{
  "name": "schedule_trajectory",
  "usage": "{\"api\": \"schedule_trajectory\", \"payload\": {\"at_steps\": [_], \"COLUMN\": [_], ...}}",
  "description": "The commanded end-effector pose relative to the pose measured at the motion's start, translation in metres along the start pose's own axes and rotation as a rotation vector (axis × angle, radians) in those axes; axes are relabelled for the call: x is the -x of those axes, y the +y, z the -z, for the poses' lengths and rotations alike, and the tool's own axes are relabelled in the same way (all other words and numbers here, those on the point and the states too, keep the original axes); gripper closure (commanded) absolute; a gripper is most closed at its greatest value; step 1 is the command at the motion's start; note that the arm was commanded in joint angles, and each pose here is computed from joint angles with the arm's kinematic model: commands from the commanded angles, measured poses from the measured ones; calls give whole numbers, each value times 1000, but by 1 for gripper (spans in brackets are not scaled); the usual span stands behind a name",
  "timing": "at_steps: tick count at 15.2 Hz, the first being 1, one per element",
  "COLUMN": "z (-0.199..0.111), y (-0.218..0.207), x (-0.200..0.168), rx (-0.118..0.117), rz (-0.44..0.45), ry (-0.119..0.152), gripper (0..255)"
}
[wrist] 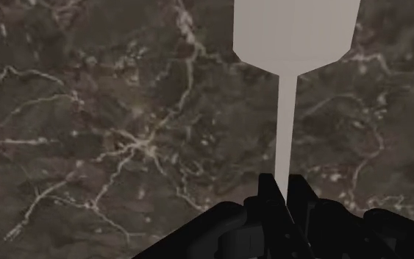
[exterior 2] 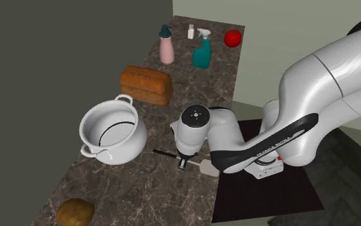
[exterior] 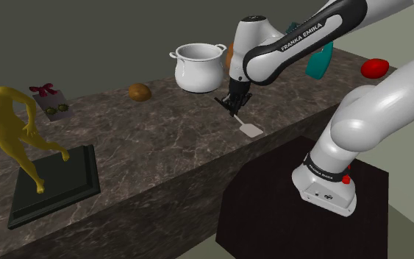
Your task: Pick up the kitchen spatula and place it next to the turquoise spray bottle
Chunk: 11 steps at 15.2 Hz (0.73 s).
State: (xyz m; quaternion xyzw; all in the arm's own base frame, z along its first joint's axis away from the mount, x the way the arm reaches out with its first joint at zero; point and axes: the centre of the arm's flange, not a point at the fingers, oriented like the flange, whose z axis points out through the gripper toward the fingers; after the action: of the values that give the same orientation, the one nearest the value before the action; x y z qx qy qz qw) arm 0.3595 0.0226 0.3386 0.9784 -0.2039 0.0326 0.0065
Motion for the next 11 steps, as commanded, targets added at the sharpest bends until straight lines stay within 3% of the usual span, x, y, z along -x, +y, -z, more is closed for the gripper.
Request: {"api": "schedule_trajectory", "payload": {"at_steps": [1, 4, 11], "z": [0, 0, 37], "y": [0, 0, 0], "x": [0, 0, -2], "rx": [0, 0, 0], "rz": [0, 0, 0], "ry": [0, 0, 0], "gripper": [255, 255, 255]}}
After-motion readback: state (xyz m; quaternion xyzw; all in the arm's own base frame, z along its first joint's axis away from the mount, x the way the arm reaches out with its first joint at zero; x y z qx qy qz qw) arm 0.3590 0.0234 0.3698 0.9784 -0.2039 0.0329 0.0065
